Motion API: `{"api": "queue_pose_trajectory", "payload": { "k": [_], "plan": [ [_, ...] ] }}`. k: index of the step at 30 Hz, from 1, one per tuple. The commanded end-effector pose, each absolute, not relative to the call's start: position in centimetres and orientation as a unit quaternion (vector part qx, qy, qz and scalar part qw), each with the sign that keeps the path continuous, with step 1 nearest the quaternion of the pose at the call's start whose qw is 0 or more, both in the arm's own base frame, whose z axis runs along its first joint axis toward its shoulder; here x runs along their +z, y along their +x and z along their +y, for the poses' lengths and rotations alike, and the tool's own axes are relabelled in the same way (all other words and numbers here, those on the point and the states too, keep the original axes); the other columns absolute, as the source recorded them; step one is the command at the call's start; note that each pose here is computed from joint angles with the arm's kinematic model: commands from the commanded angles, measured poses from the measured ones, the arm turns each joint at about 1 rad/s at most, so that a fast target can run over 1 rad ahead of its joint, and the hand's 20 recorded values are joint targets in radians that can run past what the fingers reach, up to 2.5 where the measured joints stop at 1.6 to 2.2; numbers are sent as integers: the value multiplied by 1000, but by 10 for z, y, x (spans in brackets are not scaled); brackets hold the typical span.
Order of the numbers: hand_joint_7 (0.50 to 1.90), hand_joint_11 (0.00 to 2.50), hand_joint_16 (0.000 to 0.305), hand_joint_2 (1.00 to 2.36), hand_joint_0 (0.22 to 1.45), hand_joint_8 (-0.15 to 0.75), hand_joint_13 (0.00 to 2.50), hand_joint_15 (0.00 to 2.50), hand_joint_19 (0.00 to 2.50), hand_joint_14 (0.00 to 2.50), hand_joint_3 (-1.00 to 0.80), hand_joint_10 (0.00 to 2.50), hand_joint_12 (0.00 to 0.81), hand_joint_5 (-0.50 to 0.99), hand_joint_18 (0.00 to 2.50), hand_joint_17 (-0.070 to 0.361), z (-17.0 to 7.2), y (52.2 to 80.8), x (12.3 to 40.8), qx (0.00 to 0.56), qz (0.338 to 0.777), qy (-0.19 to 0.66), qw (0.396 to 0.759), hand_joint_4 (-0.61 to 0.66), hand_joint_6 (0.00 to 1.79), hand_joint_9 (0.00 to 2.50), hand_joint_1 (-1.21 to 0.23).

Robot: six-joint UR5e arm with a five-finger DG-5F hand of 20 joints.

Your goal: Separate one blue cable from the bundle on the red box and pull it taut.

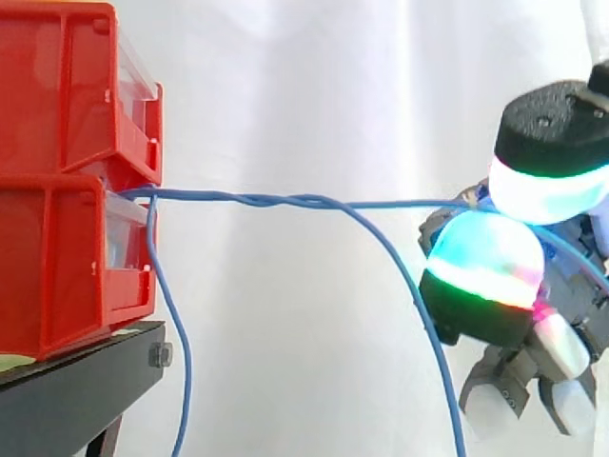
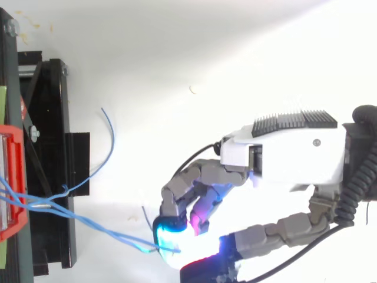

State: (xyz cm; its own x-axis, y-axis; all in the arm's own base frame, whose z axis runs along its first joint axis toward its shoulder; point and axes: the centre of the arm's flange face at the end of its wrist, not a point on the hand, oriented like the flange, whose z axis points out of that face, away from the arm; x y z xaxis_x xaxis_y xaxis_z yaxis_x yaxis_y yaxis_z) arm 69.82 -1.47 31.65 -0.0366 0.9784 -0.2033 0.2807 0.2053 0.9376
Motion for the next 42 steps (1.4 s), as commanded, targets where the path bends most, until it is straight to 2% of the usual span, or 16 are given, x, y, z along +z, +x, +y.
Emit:
{"api": "queue_pose_trajectory", "payload": {
  "k": [1,9,13,16,31,36,42],
  "plan": [
    [1010,510,71,1240,534,355,558,198,479,5,91,11,463,-129,643,159,-13,698,316,422,566,567,425,18,853,933,-746],
    [1038,527,72,1341,508,363,579,198,482,4,86,12,469,-124,658,162,-12,698,315,457,511,617,386,19,853,962,-726],
    [1044,542,73,1418,492,370,592,196,480,4,71,10,472,-122,672,163,-13,698,317,458,509,618,386,19,855,1001,-712],
    [1044,546,73,1425,491,370,597,203,478,4,75,10,471,-120,680,164,-13,698,316,457,510,618,386,12,854,1010,-709],
    [1045,555,73,1445,489,376,607,205,476,4,64,10,474,-120,690,164,-11,698,316,448,530,601,396,14,854,1029,-711],
    [1045,555,73,1444,489,376,608,205,475,5,65,12,473,-120,694,164,-15,691,313,408,574,582,408,14,854,1032,-711],
    [1049,552,73,1443,490,376,610,202,474,5,65,10,473,-120,697,164,-15,691,312,395,589,569,417,9,854,1034,-710]
  ]
}}
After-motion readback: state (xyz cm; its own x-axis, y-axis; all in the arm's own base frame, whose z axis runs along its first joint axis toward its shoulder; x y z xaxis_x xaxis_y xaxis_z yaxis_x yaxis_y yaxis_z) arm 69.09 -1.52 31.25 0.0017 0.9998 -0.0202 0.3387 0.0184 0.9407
